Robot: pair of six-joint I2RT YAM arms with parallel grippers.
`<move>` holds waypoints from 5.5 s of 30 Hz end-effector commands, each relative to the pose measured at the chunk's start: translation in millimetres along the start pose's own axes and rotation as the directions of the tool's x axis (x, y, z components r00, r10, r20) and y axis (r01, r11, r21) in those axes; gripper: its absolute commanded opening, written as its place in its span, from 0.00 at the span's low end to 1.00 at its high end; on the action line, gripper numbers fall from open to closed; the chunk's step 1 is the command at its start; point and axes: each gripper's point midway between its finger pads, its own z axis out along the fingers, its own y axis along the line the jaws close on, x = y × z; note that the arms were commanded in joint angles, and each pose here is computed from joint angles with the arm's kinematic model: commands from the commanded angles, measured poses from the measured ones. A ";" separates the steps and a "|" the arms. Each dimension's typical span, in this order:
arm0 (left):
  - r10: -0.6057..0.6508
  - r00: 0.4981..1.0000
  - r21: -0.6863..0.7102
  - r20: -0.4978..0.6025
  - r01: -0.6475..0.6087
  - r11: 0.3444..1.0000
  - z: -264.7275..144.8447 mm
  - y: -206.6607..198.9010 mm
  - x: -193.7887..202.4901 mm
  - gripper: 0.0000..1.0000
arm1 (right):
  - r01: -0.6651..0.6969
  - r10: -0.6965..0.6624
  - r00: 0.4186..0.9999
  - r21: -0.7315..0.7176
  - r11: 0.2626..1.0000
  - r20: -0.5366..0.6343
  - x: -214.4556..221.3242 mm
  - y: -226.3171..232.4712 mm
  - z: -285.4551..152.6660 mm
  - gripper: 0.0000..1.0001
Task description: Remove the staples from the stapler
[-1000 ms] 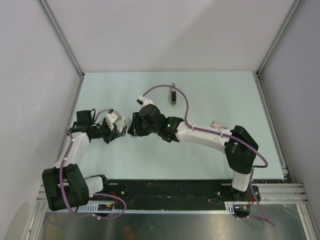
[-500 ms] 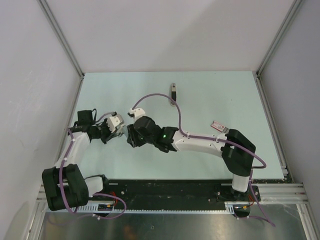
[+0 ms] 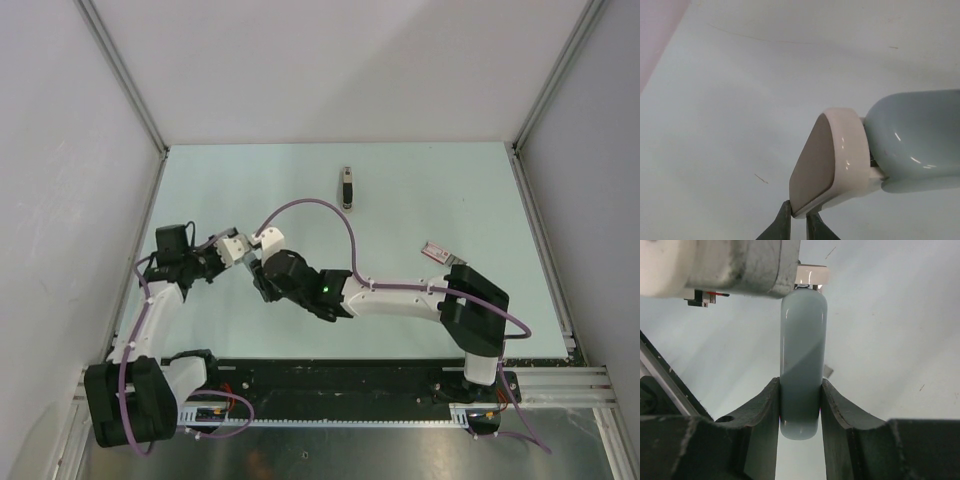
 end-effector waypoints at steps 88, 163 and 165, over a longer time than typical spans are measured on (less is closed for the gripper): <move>-0.669 0.731 0.045 0.130 0.670 0.741 -48.5 47.4 -33.3 0.99 | -0.391 0.321 0.754 0.001 0.920 -0.573 45.6 -23.8 112.4 0.48; -0.452 0.892 0.119 -0.009 0.450 0.885 76.9 1.0 -109.8 0.91 | -0.347 0.419 0.908 0.556 0.756 -0.003 -66.9 -352.6 49.8 0.00; -0.474 0.881 0.175 -0.010 0.468 0.866 87.5 -7.8 -120.3 0.97 | -0.402 0.451 0.892 0.515 0.757 0.033 -67.7 -335.1 38.7 0.00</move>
